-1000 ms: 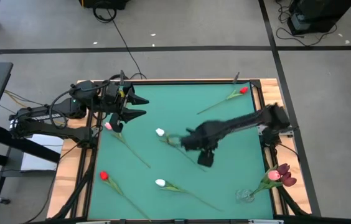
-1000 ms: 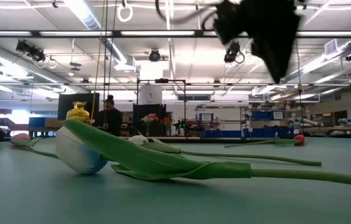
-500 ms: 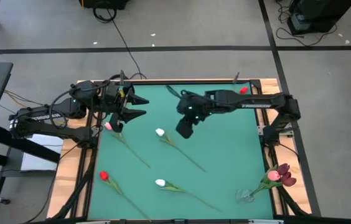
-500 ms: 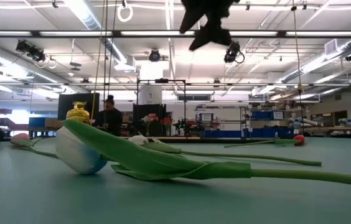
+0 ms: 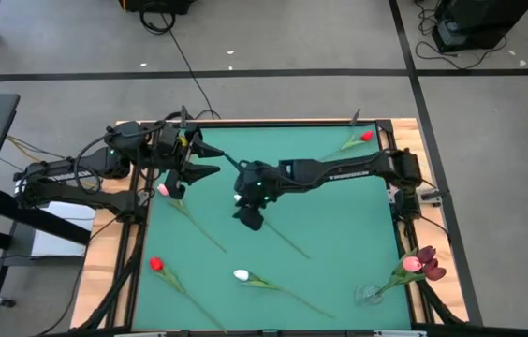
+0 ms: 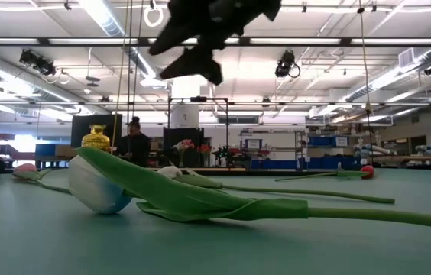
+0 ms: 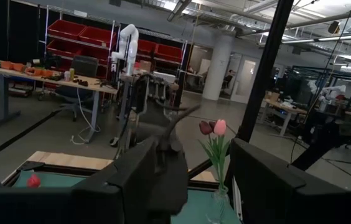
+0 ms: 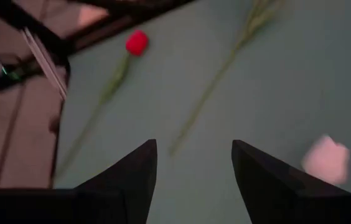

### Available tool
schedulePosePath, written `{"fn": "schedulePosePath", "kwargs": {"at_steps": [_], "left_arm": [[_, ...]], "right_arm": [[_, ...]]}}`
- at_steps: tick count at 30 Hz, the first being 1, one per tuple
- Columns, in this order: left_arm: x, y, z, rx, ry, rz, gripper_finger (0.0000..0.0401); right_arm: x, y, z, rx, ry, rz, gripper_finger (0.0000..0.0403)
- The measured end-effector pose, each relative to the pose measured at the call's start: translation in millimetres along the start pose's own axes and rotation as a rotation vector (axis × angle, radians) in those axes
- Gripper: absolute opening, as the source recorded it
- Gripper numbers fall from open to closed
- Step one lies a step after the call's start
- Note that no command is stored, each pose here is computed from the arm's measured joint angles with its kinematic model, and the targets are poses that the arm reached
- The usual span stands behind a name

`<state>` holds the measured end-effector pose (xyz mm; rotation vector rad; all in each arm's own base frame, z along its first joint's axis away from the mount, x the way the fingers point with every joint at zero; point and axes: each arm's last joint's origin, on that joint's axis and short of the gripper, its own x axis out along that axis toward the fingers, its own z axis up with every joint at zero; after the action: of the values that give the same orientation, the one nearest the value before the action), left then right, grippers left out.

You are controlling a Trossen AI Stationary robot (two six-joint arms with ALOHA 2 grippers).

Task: Sort flowers into vase by color
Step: Put the pink tulip into the transparent vase

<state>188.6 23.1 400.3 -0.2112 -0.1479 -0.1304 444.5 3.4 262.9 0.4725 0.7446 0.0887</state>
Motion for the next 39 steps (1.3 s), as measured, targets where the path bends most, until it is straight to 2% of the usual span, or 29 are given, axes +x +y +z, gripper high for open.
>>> {"fn": "schedulePosePath", "kwargs": {"at_steps": [4, 8, 15, 19, 23, 32, 35, 39], "left_arm": [[0, 0, 0, 0.000, 0.000, 0.000, 0.0215], [0, 0, 0, 0.000, 0.000, 0.000, 0.0215], [0, 0, 0, -0.013, -0.002, 0.000, 0.0215], [0, 0, 0, -0.175, -0.003, -0.001, 0.0215], [0, 1, 1, -0.284, -0.012, 0.021, 0.0215], [0, 2, -6, -0.369, 0.049, 0.049, 0.0215], [-1, 5, -13, -0.482, 0.097, 0.113, 0.0215], [0, 4, -14, -0.550, 0.102, 0.112, 0.0215]], "right_arm": [[11, -1, 8, 0.056, -0.101, 0.038, 0.0214], [9, -2, 18, 0.133, -0.213, 0.039, 0.0214], [-20, -7, 33, 0.275, -0.366, -0.104, 0.0214], [-42, -4, 38, 0.326, -0.442, -0.202, 0.0214], [-64, 3, 43, 0.318, -0.506, -0.237, 0.0214], [-96, -10, 48, 0.285, -0.483, -0.283, 0.0214], [-99, -17, 47, 0.281, -0.438, -0.293, 0.0214], [-102, -23, 46, 0.283, -0.402, -0.296, 0.0214]]}}
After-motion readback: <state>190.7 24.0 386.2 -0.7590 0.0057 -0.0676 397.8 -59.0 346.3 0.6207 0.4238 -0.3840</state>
